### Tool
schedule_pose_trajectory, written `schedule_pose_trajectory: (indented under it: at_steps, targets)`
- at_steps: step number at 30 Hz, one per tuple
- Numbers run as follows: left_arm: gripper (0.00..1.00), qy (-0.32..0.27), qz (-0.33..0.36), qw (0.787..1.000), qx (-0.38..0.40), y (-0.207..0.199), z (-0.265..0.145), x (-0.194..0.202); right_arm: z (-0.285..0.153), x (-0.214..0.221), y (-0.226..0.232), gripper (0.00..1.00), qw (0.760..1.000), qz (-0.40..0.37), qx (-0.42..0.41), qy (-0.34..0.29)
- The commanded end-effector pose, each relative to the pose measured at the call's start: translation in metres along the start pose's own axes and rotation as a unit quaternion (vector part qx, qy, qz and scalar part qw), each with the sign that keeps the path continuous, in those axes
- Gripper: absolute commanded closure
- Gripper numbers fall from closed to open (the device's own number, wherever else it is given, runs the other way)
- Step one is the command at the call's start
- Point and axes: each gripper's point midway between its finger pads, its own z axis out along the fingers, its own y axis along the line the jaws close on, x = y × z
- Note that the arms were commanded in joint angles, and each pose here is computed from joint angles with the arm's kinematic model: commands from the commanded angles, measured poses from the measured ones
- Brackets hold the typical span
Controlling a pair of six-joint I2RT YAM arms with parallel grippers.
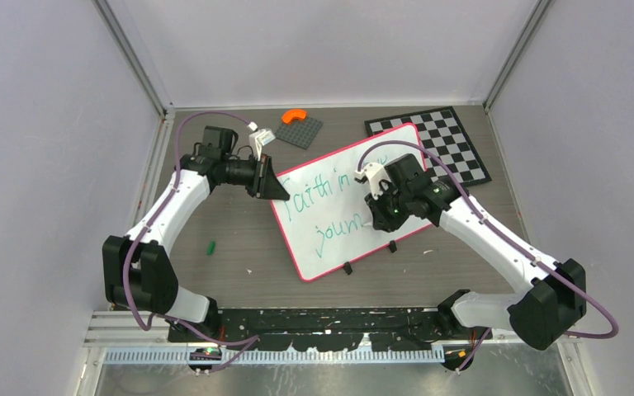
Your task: Write a sentence on the whiteboard
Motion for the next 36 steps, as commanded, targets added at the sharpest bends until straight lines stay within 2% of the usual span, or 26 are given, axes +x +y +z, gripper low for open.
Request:
schedule_pose_trajectory:
  at_steps: [1, 13, 21, 28, 36]
  targets:
    - [1.0, 0.017, 0.017, 0.998, -0.054, 0.025, 0.005, 0.004, -0.025, -0.026, 0.001, 1.0, 0.999, -0.005, 0.007, -0.051]
    - [1.0, 0.02, 0.017, 0.998, -0.054, 0.026, 0.007, 0.006, -0.013, -0.03, -0.02, 1.0, 0.998, -0.008, 0.049, -0.046]
    - [1.0, 0.02, 0.014, 0.998, -0.05, 0.025, 0.008, 0.006, -0.023, -0.035, -0.041, 1.0, 0.995, 0.002, 0.079, -0.056]
    - [1.0, 0.019, 0.016, 0.999, -0.047, 0.024, 0.008, 0.004, -0.025, -0.051, -0.035, 1.0, 0.996, 0.004, 0.06, -0.069]
    - [1.0, 0.017, 0.018, 0.998, -0.052, 0.024, 0.007, 0.004, -0.01, -0.038, -0.016, 1.0, 0.999, -0.001, 0.02, -0.045]
